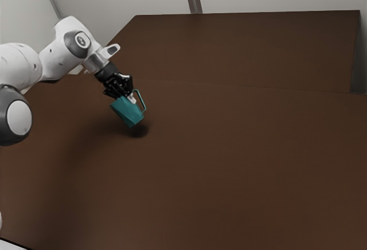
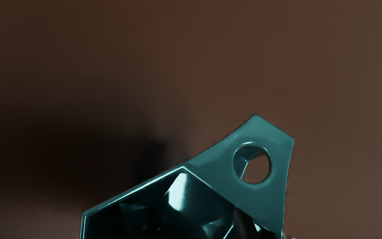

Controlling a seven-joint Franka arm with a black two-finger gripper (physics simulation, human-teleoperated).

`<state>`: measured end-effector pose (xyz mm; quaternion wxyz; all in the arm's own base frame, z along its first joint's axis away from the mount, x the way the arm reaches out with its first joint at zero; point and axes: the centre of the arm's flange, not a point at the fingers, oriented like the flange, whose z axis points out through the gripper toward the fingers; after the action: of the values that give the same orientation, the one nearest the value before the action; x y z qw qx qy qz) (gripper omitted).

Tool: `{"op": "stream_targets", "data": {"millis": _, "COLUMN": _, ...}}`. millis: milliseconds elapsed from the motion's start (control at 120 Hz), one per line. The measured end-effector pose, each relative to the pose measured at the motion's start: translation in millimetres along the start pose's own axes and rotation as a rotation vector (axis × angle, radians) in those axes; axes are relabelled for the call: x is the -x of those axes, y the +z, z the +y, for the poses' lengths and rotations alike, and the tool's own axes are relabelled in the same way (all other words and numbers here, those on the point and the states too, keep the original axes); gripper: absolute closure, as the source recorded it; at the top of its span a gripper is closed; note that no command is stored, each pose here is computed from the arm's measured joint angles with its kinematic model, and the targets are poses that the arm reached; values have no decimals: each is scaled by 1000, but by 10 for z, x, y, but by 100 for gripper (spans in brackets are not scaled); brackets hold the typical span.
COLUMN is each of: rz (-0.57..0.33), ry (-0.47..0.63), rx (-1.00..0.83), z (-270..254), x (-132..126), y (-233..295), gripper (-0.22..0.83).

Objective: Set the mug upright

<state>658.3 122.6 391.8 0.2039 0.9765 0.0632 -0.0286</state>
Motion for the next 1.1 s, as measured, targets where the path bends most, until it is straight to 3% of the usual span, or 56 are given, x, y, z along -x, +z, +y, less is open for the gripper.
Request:
{"op": "stream_targets", "data": {"millis": 242, "rz": 22, "ry": 123, "rx": -367, "z": 897, "x": 729, "y": 172, "gripper": 79}}
{"op": "stream_targets", "data": {"millis": 458, "rz": 136, "ry": 108, "rx": -492, "z": 1196, "x": 1288, "y": 342, "gripper": 78}}
{"op": "stream_targets", "data": {"millis": 667, "rz": 204, "ry": 52, "rx": -484, "z": 1521, "x": 1382, "y": 507, "gripper": 78}}
{"op": "stream_targets", "data": {"millis": 875, "rz": 185, "ry": -20, "rx": -469, "z": 1602, "x": 1378, "y": 862, "gripper": 78}}
{"op": "stream_targets", "data": {"millis": 1100, "rz": 186, "ry": -187, "rx": -455, "z": 1153, "x": 1251, "y": 878, "gripper": 78}}
